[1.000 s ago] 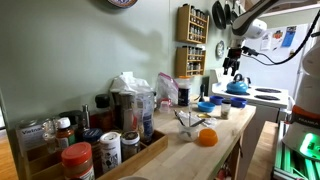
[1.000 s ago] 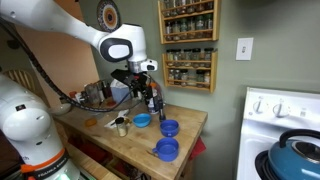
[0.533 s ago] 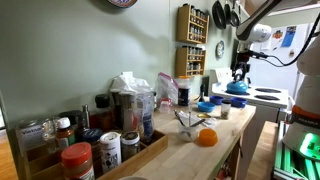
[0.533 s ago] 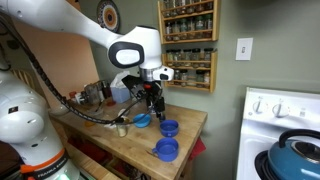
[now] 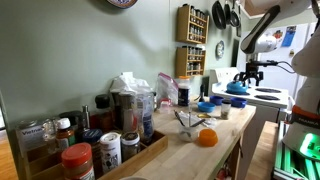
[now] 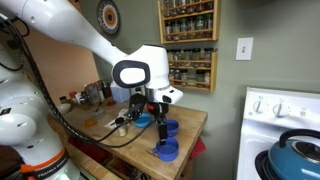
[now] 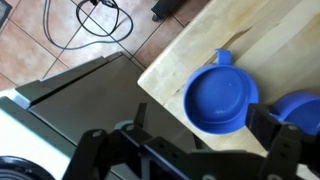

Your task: Put the right blue measuring cup on the left blue measuring cup

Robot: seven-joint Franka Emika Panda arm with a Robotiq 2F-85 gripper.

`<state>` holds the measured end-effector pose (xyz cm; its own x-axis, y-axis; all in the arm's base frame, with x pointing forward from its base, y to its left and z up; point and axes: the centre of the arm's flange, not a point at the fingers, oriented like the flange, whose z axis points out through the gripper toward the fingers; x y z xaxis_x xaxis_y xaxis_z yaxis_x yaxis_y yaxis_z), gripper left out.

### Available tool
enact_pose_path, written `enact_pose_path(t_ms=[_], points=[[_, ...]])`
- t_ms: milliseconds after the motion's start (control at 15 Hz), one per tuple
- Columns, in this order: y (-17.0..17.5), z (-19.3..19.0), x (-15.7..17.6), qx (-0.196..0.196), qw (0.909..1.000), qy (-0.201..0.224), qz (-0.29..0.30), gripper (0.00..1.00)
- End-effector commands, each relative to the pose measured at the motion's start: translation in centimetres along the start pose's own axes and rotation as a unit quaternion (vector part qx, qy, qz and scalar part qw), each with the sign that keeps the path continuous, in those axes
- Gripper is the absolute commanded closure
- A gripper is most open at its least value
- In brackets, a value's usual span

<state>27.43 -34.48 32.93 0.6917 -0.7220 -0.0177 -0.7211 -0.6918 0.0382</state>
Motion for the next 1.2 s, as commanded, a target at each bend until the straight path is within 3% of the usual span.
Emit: enact_pose_path(t_ms=[0, 333, 533, 800, 1133], points=[[0.1, 0.7, 0.0, -0.004, 0.9996, -0.007, 0.026, 0.0], [-0.2, 1.4, 0.1, -0.011, 0.9981, -0.016, 0.059, 0.0], [-0.3, 4.3, 0.4, 0.015, 0.9958, -0.044, 0.079, 0.0], [0.3, 9.1, -1.5, 0.053, 0.9855, -0.082, 0.138, 0.0], [1.1, 10.3, -2.3, 0.116, 0.9714, -0.046, 0.202, 0.0]])
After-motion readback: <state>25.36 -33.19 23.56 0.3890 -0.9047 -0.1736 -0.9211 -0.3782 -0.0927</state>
